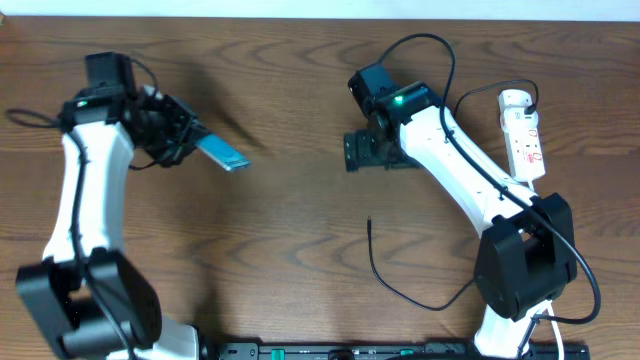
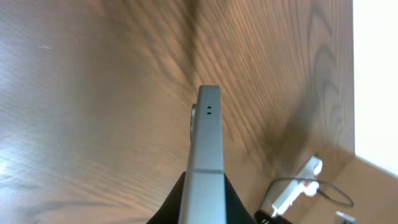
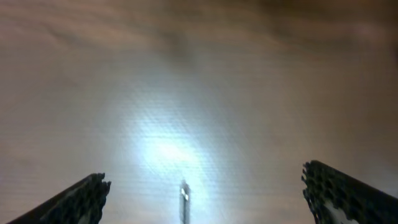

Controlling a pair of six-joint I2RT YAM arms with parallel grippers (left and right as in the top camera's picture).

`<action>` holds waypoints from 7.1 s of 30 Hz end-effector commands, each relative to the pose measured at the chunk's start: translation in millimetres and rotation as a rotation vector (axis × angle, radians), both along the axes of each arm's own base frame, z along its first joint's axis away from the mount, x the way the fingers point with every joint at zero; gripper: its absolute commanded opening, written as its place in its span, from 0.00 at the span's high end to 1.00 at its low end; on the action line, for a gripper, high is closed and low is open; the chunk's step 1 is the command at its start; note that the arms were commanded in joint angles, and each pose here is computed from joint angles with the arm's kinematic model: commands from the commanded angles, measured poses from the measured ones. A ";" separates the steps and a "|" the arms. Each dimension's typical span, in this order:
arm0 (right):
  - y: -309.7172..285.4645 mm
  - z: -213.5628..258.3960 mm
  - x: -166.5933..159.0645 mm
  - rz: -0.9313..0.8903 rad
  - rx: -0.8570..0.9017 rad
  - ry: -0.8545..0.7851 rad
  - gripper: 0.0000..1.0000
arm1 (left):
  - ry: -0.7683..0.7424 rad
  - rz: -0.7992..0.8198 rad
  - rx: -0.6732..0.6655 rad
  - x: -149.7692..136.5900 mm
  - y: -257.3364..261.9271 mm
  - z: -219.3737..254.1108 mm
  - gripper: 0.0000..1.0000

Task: Plug charger to phone and switch on socket
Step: 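Lower the right gripper onto the black cable's loose end and grasp it, then lift the cable connector with the right gripper toward the phone's bottom, then align the connector with the phone's bottom port using the right gripper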

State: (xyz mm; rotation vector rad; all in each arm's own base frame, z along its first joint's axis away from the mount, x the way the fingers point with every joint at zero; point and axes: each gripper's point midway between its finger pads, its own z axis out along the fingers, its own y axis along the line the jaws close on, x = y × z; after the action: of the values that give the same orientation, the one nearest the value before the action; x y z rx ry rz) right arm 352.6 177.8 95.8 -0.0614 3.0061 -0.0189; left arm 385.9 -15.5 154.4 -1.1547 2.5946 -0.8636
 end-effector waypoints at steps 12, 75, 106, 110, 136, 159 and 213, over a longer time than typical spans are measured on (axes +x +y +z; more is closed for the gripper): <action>9.7 -41.4 -68.2 0.053 -0.033 0.201 0.01 | -0.121 -0.126 -0.141 39.6 -33.2 -10.8 0.93; 24.7 -115.6 -132.4 -0.076 -0.023 0.257 0.61 | -0.179 -0.143 -0.107 49.0 -29.7 -8.0 0.93; 25.1 -115.8 -130.6 -0.076 -0.022 0.249 0.99 | -0.172 -0.138 -0.093 48.5 -27.7 -9.9 0.93; 25.2 -114.5 -128.5 -0.084 -0.011 0.253 0.99 | -0.172 -0.137 -0.093 48.7 -27.5 -9.9 0.93; 143.5 104.2 -110.8 0.877 1.357 0.115 0.99 | -0.553 -0.479 -0.579 46.5 -86.4 92.0 0.93; 165.9 147.9 -73.0 0.867 1.521 0.052 0.99 | -0.671 -0.631 -0.706 29.1 -94.5 122.0 0.93; 170.6 138.7 -34.3 0.892 1.547 -0.026 0.99 | -0.861 -0.625 -0.557 63.1 -87.8 149.5 0.93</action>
State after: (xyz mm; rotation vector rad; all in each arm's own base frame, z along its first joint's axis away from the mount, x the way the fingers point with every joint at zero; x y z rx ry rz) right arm 318.1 352.9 230.1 -1.0423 1.9077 2.0711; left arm 460.6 -98.2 293.2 -0.0420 2.0011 -1.7558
